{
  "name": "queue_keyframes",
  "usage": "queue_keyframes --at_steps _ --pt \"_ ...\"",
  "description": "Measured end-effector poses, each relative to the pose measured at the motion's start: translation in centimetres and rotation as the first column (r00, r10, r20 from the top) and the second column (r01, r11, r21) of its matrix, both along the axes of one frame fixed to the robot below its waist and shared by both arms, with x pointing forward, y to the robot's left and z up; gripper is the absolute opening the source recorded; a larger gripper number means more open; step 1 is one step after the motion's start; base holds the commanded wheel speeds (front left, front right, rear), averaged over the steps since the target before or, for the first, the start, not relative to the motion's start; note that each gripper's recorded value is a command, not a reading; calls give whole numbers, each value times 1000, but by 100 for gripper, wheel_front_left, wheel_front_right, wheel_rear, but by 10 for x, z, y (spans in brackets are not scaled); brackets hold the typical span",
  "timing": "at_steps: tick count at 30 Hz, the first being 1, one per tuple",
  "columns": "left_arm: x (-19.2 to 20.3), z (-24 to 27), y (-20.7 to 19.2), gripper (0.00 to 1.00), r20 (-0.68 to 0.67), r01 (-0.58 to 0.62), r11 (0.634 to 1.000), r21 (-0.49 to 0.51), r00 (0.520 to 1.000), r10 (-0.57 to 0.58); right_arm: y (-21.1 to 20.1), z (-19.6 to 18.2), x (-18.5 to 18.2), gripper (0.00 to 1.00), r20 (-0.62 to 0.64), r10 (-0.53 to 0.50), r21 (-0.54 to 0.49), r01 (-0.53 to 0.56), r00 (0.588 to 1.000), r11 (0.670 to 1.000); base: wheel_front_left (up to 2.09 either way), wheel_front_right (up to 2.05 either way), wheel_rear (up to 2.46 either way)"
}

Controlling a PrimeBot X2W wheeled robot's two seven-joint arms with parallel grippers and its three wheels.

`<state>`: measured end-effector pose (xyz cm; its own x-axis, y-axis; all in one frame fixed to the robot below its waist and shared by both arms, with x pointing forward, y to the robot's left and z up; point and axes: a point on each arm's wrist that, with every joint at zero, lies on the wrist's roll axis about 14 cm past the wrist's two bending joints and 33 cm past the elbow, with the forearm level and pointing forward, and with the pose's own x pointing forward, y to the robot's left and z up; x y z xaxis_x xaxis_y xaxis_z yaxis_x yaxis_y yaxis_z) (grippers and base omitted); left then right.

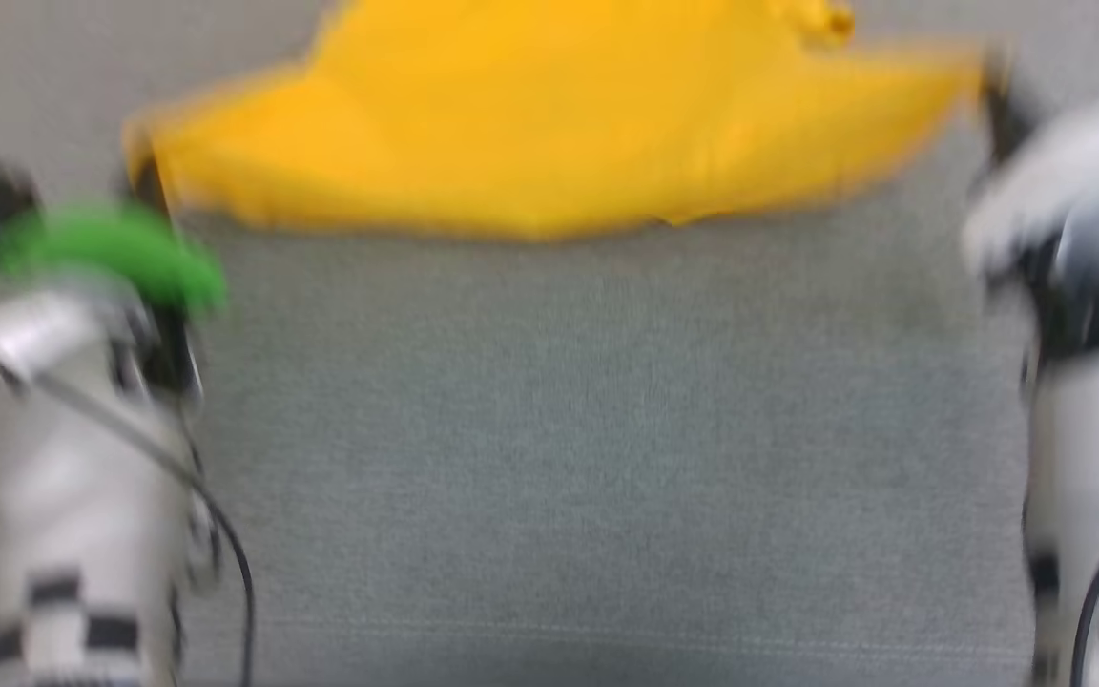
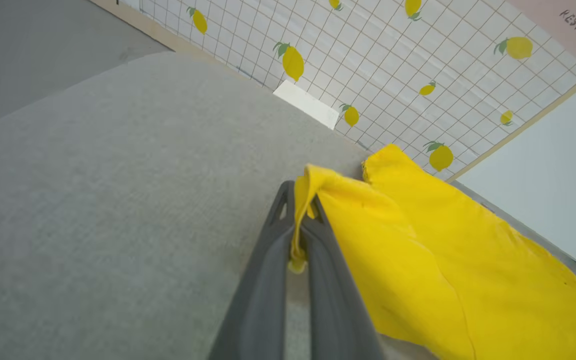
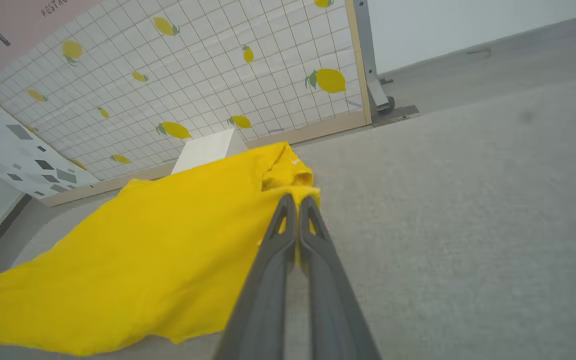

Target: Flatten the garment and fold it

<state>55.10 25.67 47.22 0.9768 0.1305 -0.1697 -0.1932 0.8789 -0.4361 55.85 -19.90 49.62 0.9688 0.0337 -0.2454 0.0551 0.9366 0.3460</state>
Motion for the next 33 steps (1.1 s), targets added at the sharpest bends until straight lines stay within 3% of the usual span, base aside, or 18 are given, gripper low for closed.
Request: queue_keyframes --at_steps 7,12,15,19,22,25,28,33 --pt "-104 -55 -1 0 -145 -98 986 -136 986 78 -29 -52 -111 0 -178 -62 35 69 982 997 0 0 0" --pt "-153 -71 -1 0 -216 -126 982 -138 972 94 -56 -56 -170 0 -210 -129 47 142 969 989 0 0 0" --pt "-171 -73 -4 0 -249 -108 988 -107 965 78 -62 -59 -196 0 -241 -133 26 143 961 989 0 0 0" --pt "-186 -83 -15 0 -349 62 995 78 937 -31 -55 -56 -210 0 -297 -89 -74 70 951 995 0 0 0" --pt "-191 -93 -24 0 -452 238 944 228 885 -113 -41 -68 -218 0 -416 -35 -169 -39 909 985 0 0 0" --pt "-194 -101 -27 0 -512 303 915 266 849 -133 -26 -89 -228 0 -560 5 -211 -148 829 966 0 0 0" --pt "-190 -101 -28 0 -516 306 915 264 846 -134 -18 -108 -235 0 -665 19 -217 -218 747 952 0 0 0" --pt "-184 -99 -23 0 -489 262 933 248 865 -112 -14 -132 -243 0 -755 32 -184 -258 655 948 0 0 0"
